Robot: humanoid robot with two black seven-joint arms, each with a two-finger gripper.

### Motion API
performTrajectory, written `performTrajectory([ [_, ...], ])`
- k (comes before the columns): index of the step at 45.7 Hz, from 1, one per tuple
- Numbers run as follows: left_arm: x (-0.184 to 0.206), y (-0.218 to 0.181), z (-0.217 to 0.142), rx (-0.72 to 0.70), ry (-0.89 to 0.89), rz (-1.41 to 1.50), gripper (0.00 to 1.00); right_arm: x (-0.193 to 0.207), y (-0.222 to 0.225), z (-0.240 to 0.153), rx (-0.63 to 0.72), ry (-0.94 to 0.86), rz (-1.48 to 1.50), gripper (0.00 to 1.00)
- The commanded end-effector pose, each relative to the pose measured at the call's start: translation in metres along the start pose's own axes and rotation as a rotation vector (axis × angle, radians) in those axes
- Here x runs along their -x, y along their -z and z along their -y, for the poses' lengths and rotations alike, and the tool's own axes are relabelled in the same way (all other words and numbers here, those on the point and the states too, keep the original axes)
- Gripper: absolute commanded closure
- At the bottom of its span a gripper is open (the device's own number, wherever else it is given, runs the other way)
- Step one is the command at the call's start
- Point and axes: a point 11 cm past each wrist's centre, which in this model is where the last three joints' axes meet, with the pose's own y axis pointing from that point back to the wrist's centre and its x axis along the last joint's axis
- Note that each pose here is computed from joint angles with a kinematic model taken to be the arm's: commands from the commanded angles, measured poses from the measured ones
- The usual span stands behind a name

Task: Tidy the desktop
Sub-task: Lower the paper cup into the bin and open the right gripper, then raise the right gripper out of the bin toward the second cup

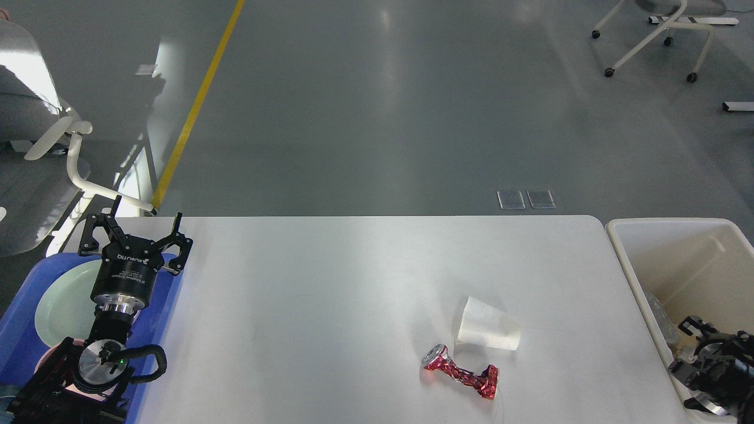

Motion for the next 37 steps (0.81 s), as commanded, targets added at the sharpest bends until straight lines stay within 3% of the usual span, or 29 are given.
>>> performTrajectory([
  [1, 0.0, 0.0, 0.0, 0.001, 0.0, 0.0, 0.03, -0.003, 0.002, 0.0, -0.004, -0.001, -0.003, 0.0],
  [6, 0.0, 0.0, 0.0, 0.0, 0.0, 0.0, 0.03, -0.018, 0.018, -0.001, -0.03, 0.013, 0.001, 0.0],
  [21, 0.0, 0.0, 0.0, 0.0, 0.0, 0.0, 0.03, -0.12, 0.059, -0.025, -0.154, 0.08, -0.19, 0.0],
  [37, 0.0, 0.0, 0.0, 0.0, 0.0, 0.0, 0.03, -0.22, 0.144, -0.115, -0.258, 0.368, -0.449, 0.0],
])
